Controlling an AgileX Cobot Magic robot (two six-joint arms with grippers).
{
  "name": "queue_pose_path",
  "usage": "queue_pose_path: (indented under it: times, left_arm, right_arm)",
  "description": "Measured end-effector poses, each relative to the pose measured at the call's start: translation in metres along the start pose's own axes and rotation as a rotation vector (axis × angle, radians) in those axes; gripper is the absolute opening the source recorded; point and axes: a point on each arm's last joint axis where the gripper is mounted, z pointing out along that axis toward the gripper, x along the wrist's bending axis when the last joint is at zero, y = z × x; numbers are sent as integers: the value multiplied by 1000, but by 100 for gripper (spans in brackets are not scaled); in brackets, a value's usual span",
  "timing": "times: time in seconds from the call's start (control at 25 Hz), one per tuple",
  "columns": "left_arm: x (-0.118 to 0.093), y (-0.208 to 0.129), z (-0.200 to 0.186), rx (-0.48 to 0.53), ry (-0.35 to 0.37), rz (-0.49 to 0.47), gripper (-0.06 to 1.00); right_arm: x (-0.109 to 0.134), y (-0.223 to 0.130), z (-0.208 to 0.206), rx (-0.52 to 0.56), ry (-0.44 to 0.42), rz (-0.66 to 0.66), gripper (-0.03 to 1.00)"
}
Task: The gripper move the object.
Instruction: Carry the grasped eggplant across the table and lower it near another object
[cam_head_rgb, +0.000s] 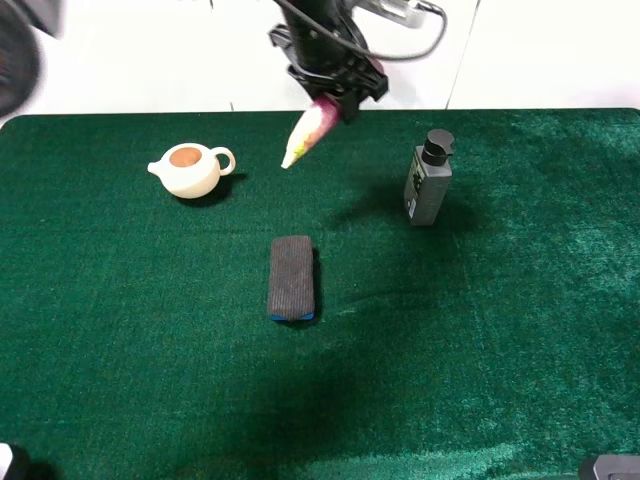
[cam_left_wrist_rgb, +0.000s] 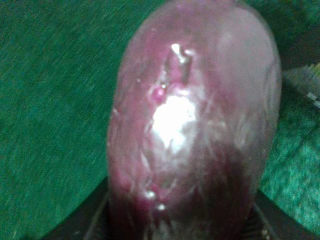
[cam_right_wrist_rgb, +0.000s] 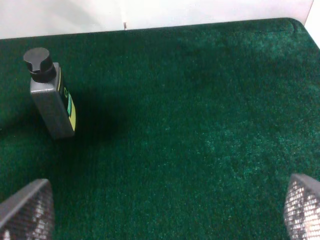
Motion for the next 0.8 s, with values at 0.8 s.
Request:
queue_pose_path:
  times: [0.8]
  left_arm:
    - [-14, 10, 74, -68, -62, 66, 47]
  right_arm:
    - [0, 0, 0, 0, 0, 0, 69]
